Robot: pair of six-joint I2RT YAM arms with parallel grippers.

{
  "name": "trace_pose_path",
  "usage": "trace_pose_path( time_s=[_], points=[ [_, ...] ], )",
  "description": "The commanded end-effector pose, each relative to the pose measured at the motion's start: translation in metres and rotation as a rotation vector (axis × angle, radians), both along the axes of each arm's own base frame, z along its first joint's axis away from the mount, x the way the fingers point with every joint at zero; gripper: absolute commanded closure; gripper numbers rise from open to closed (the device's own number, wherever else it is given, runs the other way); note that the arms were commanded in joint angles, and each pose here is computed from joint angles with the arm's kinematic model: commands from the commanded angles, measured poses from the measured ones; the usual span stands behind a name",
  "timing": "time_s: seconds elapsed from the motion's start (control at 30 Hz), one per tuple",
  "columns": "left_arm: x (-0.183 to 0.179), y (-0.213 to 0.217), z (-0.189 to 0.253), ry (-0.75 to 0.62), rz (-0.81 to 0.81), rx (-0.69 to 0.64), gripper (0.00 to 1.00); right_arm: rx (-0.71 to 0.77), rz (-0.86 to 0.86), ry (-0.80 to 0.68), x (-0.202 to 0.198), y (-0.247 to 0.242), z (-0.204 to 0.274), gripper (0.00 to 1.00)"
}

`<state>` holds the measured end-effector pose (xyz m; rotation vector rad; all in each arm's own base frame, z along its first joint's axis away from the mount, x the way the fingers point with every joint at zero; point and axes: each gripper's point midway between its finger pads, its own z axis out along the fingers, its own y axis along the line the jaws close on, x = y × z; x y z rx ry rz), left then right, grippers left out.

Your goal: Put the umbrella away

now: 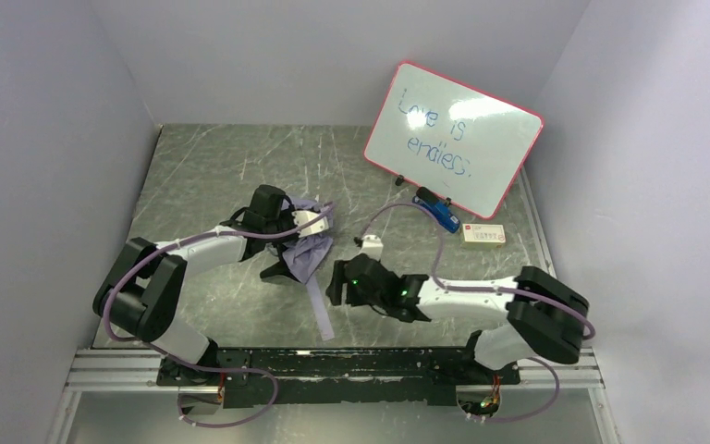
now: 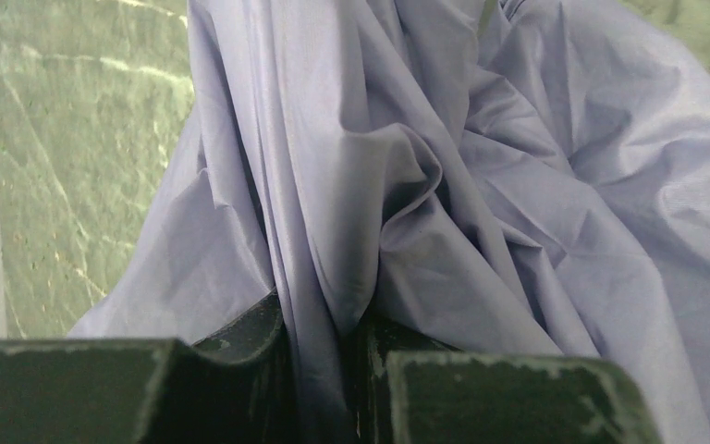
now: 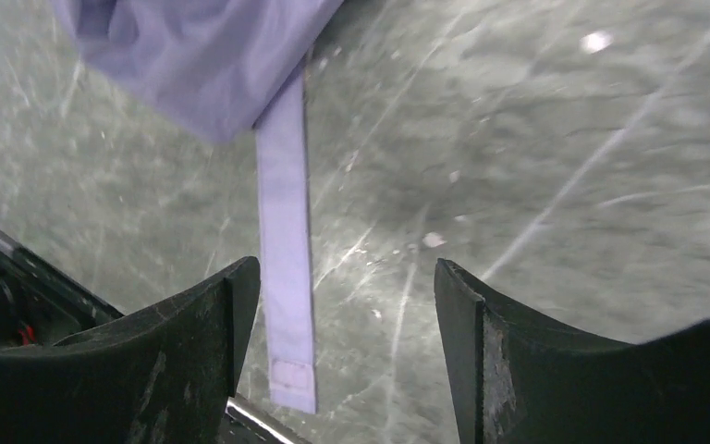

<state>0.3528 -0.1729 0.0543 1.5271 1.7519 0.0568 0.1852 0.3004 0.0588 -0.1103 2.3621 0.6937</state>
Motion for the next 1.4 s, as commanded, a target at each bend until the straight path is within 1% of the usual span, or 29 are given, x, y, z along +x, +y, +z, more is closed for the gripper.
trace_pose_path(
  time_s=[0.0, 0.13, 0.2, 0.27, 0.37, 0.47, 0.53, 0.63, 0.73, 0.83, 0.97, 1.07, 1.13, 1.3, 1.37],
  points=[
    [0.014, 0.013, 0.015, -0.083, 0.105, -0.006, 0.95, 0.0, 0.051, -0.089, -0.007, 0.034, 0.004, 0.27],
    [0.011, 0.018, 0.011, -0.075, 0.124, 0.001, 0.95, -0.116, 0.17, -0.233, -0.025, 0.049, -0.006, 0.26],
    [0.009, 0.018, 0.009, -0.066, 0.13, 0.001, 0.95, -0.171, 0.217, -0.26, -0.032, 0.053, -0.016, 0.24],
    [0.009, 0.018, 0.009, -0.061, 0.131, -0.004, 0.95, -0.221, 0.258, -0.266, -0.037, 0.057, -0.025, 0.23],
    [0.008, 0.017, 0.011, -0.06, 0.13, -0.009, 0.95, -0.326, 0.268, -0.249, -0.039, 0.054, -0.04, 0.22],
    [0.009, 0.016, 0.012, -0.059, 0.127, -0.011, 0.95, -0.429, 0.244, -0.22, -0.039, 0.044, -0.05, 0.23],
    [0.008, 0.016, 0.013, -0.057, 0.124, -0.01, 0.95, -0.466, 0.239, -0.194, -0.042, 0.036, -0.055, 0.25],
    [0.01, 0.015, 0.016, -0.058, 0.119, -0.011, 0.95, -0.482, 0.273, -0.133, -0.054, 0.029, -0.062, 0.33],
    [0.01, 0.013, 0.017, -0.054, 0.117, -0.013, 0.95, -0.542, 0.268, -0.073, -0.061, 0.017, -0.071, 0.41],
    [0.011, 0.012, 0.017, -0.053, 0.115, -0.015, 0.95, -0.621, 0.282, -0.043, -0.065, 0.008, -0.083, 0.45],
    [0.011, 0.012, 0.016, -0.048, 0.116, -0.015, 0.95, -0.645, 0.319, -0.022, -0.069, 0.012, -0.091, 0.48],
    [0.011, 0.012, 0.015, -0.045, 0.115, -0.015, 0.95, -0.659, 0.317, 0.003, -0.072, 0.009, -0.099, 0.56],
    [0.011, 0.012, 0.015, -0.045, 0.113, -0.013, 0.95, -0.672, 0.308, 0.017, -0.073, 0.004, -0.103, 0.59],
    [0.01, 0.011, 0.013, -0.039, 0.106, -0.01, 0.95, -0.685, 0.277, 0.069, -0.076, -0.013, -0.113, 0.74],
    [0.01, 0.011, 0.013, -0.038, 0.104, -0.01, 0.95, -0.71, 0.249, 0.079, -0.074, -0.021, -0.116, 0.83]
  ],
)
